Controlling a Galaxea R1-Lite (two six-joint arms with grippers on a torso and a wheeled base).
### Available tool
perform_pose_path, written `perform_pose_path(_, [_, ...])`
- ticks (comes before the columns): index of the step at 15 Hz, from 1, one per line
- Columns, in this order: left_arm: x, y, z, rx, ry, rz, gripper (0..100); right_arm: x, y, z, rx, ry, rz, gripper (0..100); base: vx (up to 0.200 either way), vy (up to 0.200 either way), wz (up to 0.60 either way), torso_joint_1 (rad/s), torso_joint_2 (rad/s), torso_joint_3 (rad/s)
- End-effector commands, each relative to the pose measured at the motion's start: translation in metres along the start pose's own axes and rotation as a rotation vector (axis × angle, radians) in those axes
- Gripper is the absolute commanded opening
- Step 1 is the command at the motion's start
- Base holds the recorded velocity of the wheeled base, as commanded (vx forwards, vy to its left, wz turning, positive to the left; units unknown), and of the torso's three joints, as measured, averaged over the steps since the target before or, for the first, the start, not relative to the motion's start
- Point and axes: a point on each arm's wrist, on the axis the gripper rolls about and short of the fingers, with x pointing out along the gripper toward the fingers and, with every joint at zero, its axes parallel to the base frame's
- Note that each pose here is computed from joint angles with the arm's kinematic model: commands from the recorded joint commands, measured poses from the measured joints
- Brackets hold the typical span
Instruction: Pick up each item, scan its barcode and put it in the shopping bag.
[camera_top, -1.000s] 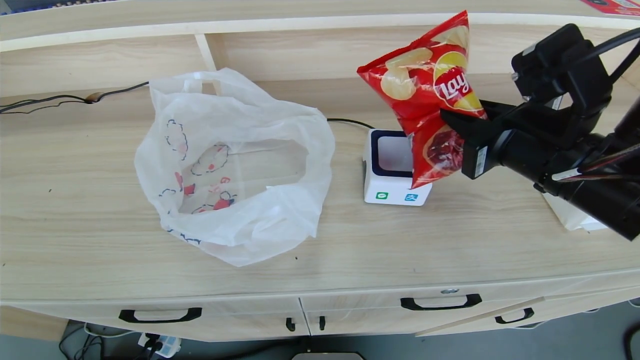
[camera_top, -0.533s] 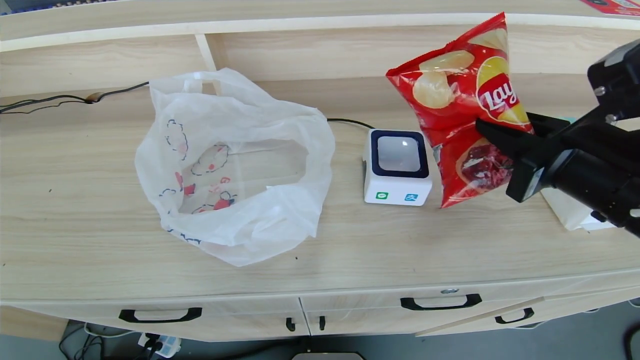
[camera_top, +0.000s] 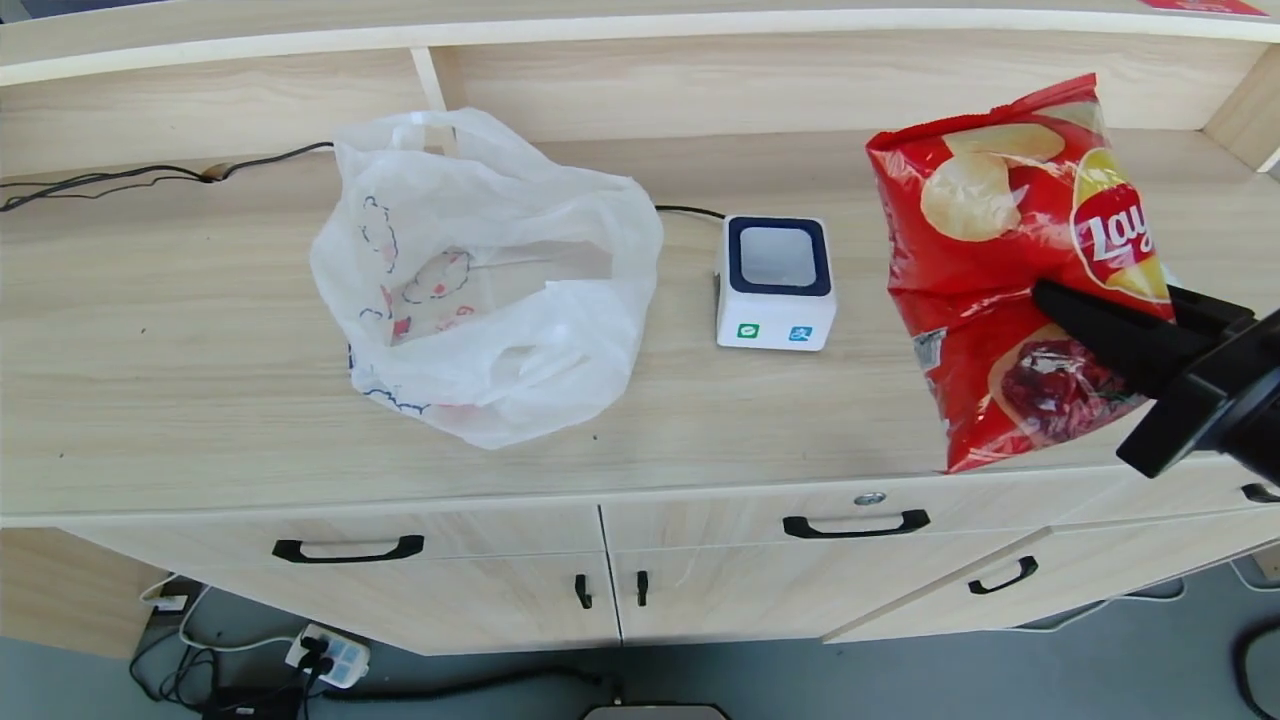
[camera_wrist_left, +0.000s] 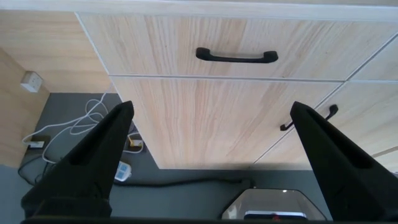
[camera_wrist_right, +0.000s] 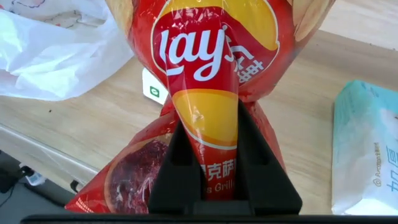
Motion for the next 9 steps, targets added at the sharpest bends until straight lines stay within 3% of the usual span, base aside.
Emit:
perform_pose_path(1, [0.0, 0.0, 0.0, -0.001, -0.001, -0.001, 100, -0.002, 0.0, 0.0, 0.004, -0.001, 0.0, 0, 0.0, 0.2, 0.0, 0.017, 0.01, 0.002])
perform_pose_path(5, [0.0, 0.0, 0.0, -0.005, -0.001, 0.001, 100, 0.0, -0.001, 0.001, 0.006, -0.002, -0.007, 0, 0.0, 0.2, 0.0, 0.008, 0.0, 0.004])
perform_pose_path(9, [0.0, 0.0, 0.0, -0.005, -0.002, 0.001, 100, 0.006, -0.006, 0.022, 0.009, -0.068, -0.031, 0, 0.0, 0.2, 0.0, 0.0, 0.0, 0.001])
